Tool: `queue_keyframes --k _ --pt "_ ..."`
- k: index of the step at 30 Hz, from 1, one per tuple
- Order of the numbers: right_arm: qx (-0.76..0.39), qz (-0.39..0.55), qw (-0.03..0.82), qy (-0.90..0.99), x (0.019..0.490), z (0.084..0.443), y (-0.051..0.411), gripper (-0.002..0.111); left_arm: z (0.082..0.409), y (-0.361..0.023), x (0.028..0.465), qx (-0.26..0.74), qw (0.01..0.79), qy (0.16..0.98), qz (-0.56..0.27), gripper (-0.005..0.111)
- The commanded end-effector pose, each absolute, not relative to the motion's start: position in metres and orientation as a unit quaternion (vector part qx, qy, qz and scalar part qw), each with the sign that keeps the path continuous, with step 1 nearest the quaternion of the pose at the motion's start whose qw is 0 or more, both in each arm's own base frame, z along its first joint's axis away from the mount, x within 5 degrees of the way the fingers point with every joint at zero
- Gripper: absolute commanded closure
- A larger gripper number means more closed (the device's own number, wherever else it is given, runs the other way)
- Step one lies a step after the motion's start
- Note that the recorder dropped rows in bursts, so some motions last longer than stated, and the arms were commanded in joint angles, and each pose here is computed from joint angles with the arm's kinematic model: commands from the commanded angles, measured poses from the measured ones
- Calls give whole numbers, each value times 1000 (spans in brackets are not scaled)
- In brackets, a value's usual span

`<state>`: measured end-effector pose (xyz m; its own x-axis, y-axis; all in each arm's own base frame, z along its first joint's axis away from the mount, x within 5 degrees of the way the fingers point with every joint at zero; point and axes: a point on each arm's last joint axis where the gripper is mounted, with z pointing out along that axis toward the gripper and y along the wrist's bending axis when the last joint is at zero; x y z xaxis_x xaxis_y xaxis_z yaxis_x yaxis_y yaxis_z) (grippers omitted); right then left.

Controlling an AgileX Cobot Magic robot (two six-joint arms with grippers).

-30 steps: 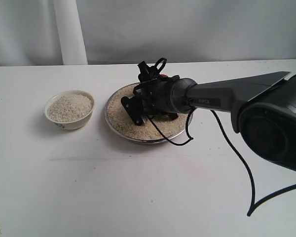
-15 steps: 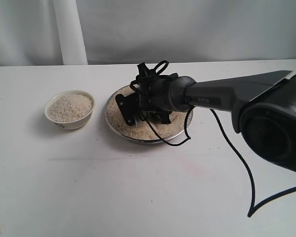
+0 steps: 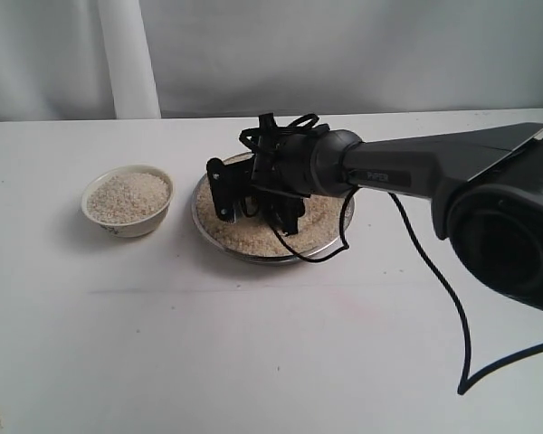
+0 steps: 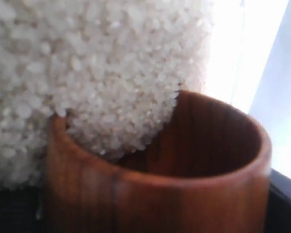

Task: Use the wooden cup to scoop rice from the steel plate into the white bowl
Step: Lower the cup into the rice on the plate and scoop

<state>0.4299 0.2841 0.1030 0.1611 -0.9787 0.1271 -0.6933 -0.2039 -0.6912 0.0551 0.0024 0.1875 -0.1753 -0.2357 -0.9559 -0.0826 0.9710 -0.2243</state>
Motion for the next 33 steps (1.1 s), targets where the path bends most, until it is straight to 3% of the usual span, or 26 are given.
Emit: queue_keyframes --k 1,19,27,33 --pt "-703 -237 233 628 423 85 283 108 189 2 55 -104 638 760 -64 107" --pt "-614 -131 266 732 424 89 279 108 189 2 55 -104 638 760 -64 107" --pt "-532 -36 394 748 399 109 232 108 189 2 55 -104 638 760 -64 107" --pt "-459 53 464 755 392 113 223 108 189 2 55 -104 638 760 -64 107"
